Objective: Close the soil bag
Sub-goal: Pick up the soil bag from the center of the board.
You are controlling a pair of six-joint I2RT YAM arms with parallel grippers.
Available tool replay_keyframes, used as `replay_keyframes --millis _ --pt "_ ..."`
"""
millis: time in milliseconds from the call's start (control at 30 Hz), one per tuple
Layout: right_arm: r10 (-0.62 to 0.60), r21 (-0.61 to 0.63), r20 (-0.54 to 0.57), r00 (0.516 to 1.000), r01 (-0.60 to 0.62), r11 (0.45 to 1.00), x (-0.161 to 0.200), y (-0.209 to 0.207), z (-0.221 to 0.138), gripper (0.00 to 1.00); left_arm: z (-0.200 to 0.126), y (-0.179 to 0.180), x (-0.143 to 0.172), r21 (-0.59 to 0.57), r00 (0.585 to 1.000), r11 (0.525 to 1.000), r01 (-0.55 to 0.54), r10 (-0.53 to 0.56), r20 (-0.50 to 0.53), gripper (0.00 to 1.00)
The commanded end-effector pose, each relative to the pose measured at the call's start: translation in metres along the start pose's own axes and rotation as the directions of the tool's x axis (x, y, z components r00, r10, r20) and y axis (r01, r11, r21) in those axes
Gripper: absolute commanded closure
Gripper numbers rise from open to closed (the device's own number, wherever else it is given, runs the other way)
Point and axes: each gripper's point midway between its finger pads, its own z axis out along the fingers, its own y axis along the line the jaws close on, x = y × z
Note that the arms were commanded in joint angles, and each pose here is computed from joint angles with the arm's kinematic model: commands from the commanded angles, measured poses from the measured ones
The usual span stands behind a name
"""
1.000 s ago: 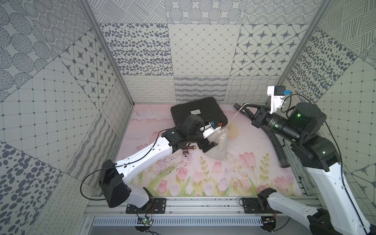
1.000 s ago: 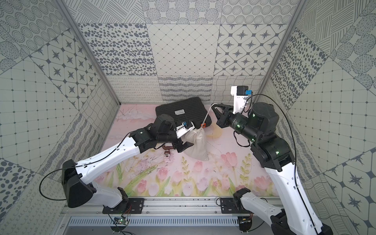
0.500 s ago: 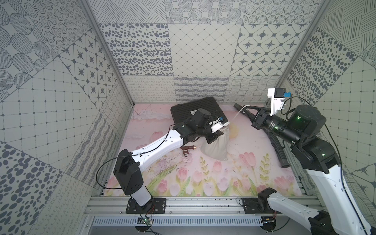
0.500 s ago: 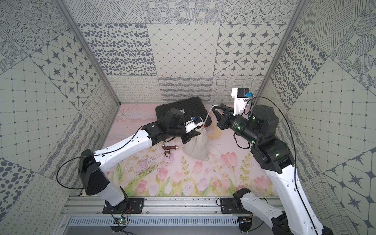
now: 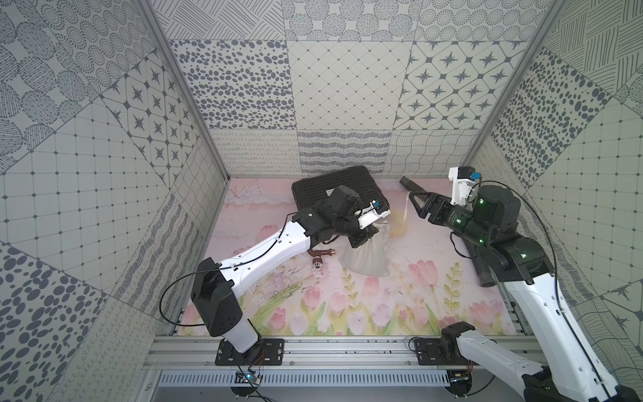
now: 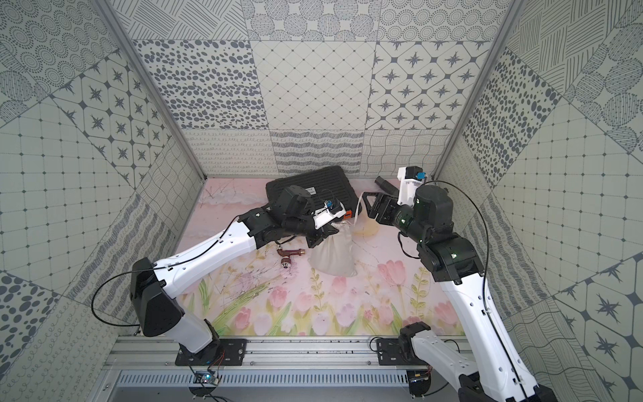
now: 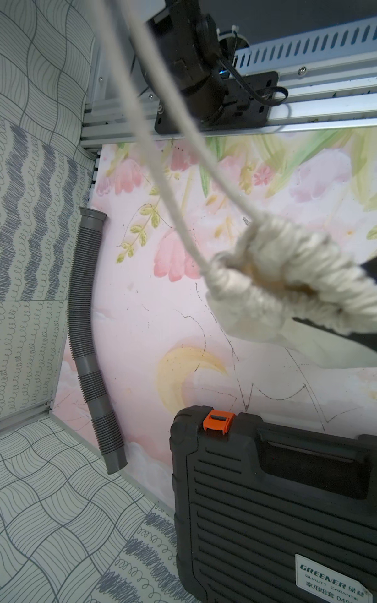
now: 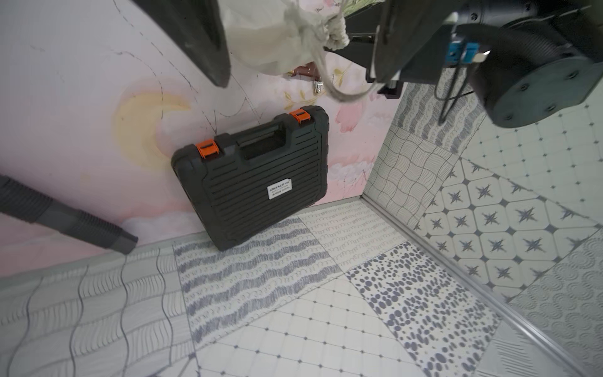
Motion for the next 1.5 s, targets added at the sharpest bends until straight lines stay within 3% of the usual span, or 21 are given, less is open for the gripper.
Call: replay_keyframes --millis 0,167,400,500,700,933,1100,1300,1467 --pt "0.087 0.118 -0.096 0.992 -0.076 0.99 0.033 -0.042 0.009 0.03 -0.009 0.015 -0.017 -0.046 0.998 0.998 0.047 -0.045 0.045 1.0" --pt "0.143 0.168 -0.207 0.968 -0.109 0.98 0.082 -0.072 0.009 0.03 -0.003 0.02 -0.009 -0.067 0.995 0.993 0.101 -0.102 -0.01 1.0" --pt "0.075 -0.011 -0.31 0.948 -0.083 0.997 0.109 -0.045 -0.005 0.03 -0.004 0.034 -0.002 -0.154 0.988 0.977 0.151 -0.154 -0.012 1.0" --pt "0.06 0.016 -0.286 0.956 -0.058 0.998 0.107 -0.051 -0.007 0.03 -0.007 0.037 -0.003 -0.173 0.985 0.97 0.17 -0.174 -0.01 1.0" --pt "0.102 0.189 -0.237 0.966 -0.057 0.98 0.102 -0.086 0.008 0.03 -0.012 0.03 0.002 -0.154 0.97 0.961 0.232 -0.24 -0.04 1.0" --pt "0.078 0.168 -0.177 0.981 -0.048 0.985 0.09 -0.088 0.024 0.03 -0.016 0.026 0.01 -0.158 0.943 0.935 0.316 -0.329 -0.058 1.0" --pt "-0.02 -0.092 -0.149 0.989 0.007 0.996 0.089 -0.047 0.026 0.03 -0.018 0.02 0.011 -0.133 0.934 0.93 0.344 -0.353 -0.053 1.0" --pt "-0.173 -0.224 -0.081 0.982 0.151 0.963 0.098 -0.03 0.01 0.03 -0.021 0.018 0.006 -0.117 0.933 0.929 0.351 -0.358 -0.04 1.0" --pt "-0.233 -0.378 -0.097 0.968 0.18 0.908 0.116 -0.011 0.004 0.03 -0.024 0.014 0.004 -0.099 0.936 0.933 0.346 -0.351 -0.036 1.0"
